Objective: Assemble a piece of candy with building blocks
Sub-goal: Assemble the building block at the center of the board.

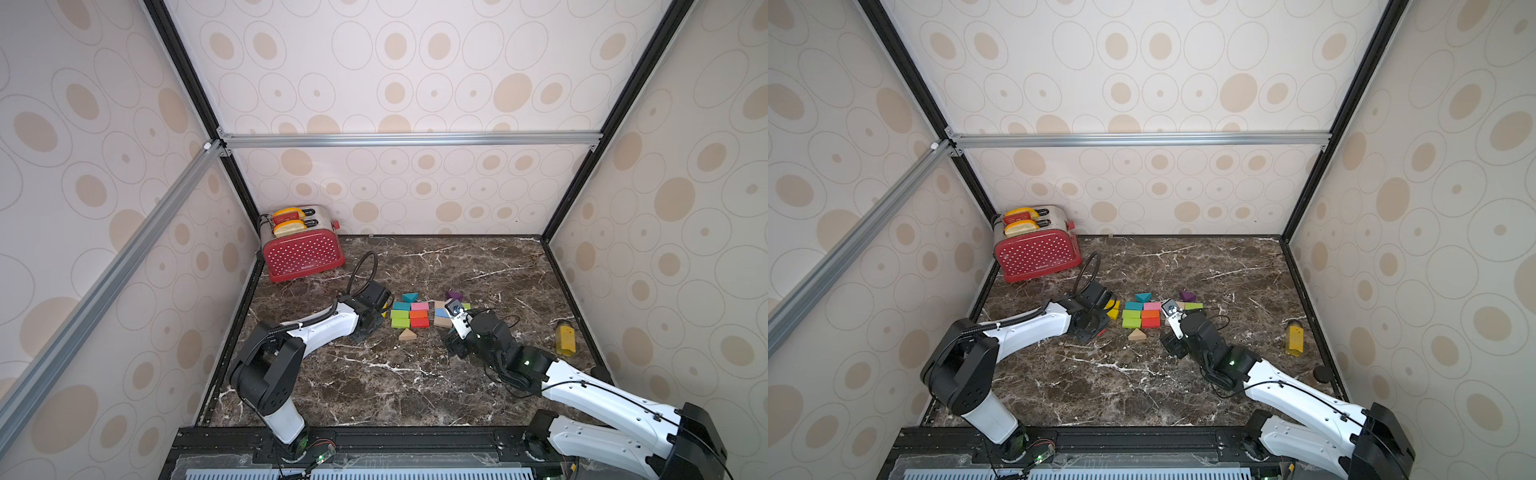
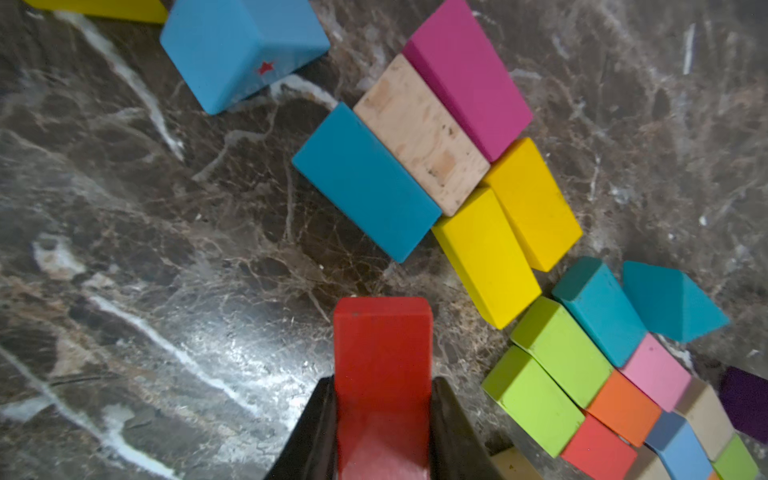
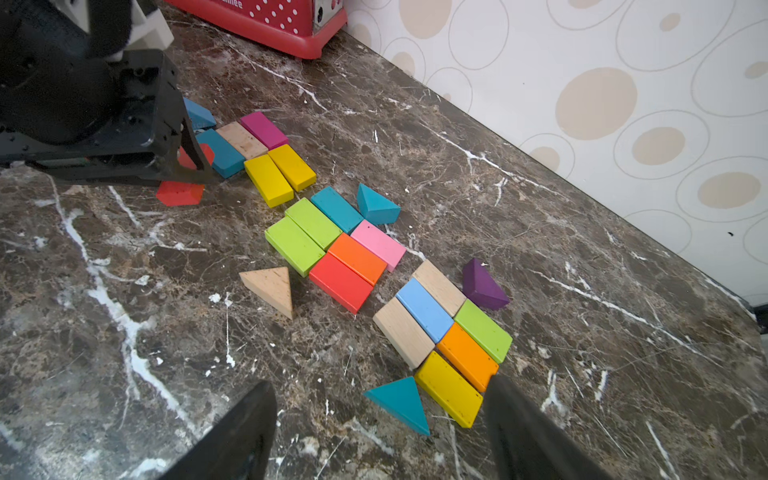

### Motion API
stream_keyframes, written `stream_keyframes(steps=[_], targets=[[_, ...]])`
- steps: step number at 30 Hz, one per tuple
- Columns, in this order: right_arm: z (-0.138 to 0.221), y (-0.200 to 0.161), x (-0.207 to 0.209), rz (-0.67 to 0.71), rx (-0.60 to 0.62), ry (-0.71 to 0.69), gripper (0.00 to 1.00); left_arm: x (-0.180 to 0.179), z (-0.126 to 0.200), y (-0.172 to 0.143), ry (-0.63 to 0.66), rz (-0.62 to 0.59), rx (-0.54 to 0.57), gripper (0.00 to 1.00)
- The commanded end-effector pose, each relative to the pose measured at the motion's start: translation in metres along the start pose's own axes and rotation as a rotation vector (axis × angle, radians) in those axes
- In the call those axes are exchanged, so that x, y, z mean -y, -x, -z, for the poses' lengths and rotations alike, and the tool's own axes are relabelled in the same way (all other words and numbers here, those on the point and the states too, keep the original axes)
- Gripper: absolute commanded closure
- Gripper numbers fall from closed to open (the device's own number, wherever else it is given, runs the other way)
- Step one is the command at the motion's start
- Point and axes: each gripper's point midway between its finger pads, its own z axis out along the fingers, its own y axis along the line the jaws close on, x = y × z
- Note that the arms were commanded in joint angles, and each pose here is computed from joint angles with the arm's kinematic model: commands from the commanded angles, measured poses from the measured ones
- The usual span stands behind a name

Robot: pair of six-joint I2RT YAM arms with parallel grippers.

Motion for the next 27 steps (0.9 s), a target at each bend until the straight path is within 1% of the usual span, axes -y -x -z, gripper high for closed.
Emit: stream_keyframes(steps=[1, 6, 8, 12, 17, 20, 23, 26, 27], targets=[[0.001, -0.005, 0.007, -0.014, -0.006, -0.034, 0.18, 0.011, -0.008, -0.007, -0.014, 0.044, -0.009, 0.70], [0.001, -0.005, 0.006, -0.012, -0.002, -0.031, 0.18, 0.012, -0.014, -0.014, -0.007, 0.032, -0.014, 0.69], [0.000, -0.006, 0.006, -0.011, -0.004, -0.030, 0.18, 0.012, -0.015, -0.013, -0.004, 0.029, -0.008, 0.66], [-0.001, -0.005, 0.004, -0.011, -0.006, -0.023, 0.18, 0.010, -0.015, -0.012, 0.004, 0.025, 0.002, 0.65], [-0.003, -0.007, 0.001, -0.006, -0.017, -0.009, 0.18, 0.017, -0.010, -0.011, -0.012, -0.002, -0.002, 0.57], [-0.002, -0.005, 0.000, -0.002, -0.018, -0.002, 0.18, 0.021, 0.005, -0.001, -0.031, -0.042, 0.038, 0.51], [-0.001, -0.002, -0.004, 0.006, -0.014, 0.028, 0.18, 0.021, 0.029, 0.011, -0.035, -0.111, 0.073, 0.48], [-0.002, 0.004, -0.022, 0.041, -0.001, 0.131, 0.18, 0.016, 0.071, 0.040, -0.051, -0.188, 0.181, 0.46], [-0.005, 0.006, -0.032, 0.056, -0.002, 0.183, 0.18, 0.006, 0.086, 0.050, -0.046, -0.220, 0.202, 0.45]])
